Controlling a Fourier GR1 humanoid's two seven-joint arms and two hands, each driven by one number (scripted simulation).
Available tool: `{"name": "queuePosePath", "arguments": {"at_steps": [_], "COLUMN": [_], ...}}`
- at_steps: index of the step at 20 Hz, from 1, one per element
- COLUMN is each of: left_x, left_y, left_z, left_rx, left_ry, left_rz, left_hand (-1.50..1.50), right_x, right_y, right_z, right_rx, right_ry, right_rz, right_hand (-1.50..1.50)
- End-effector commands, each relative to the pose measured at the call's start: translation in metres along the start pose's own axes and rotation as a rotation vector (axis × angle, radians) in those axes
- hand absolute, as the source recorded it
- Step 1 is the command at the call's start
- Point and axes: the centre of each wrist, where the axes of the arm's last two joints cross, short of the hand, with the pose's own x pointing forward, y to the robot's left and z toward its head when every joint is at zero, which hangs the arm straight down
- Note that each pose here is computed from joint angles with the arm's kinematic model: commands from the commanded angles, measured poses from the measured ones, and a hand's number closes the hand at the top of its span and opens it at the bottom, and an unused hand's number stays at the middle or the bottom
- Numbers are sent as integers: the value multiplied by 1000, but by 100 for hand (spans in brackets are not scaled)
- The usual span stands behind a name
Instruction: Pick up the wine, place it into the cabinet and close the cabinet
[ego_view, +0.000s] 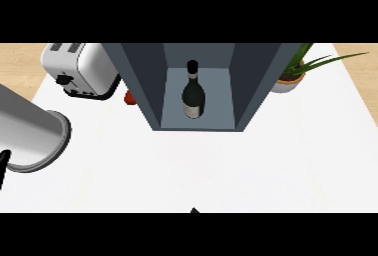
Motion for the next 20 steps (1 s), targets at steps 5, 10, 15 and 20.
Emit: {"name": "queuePosePath", "arguments": {"at_steps": [5, 10, 15, 20], "left_x": [11, -2, -12, -10], "left_y": [-6, -13, -4, -12], "left_z": [-20, -16, -16, -25], "left_rx": [-31, -12, -9, 11], "left_ry": [4, -4, 25, -4], "left_rz": [34, 47, 32, 36], "left_hand": [-150, -150, -150, -150], "right_x": [18, 26, 40, 55], "right_y": [21, 16, 11, -1], "right_z": [-46, -84, -145, -188], "right_rx": [78, 68, 20, -17], "right_ry": [-67, -81, -98, -124], "right_rz": [-69, -72, -29, 31], "right_hand": [150, 150, 150, 150]}}
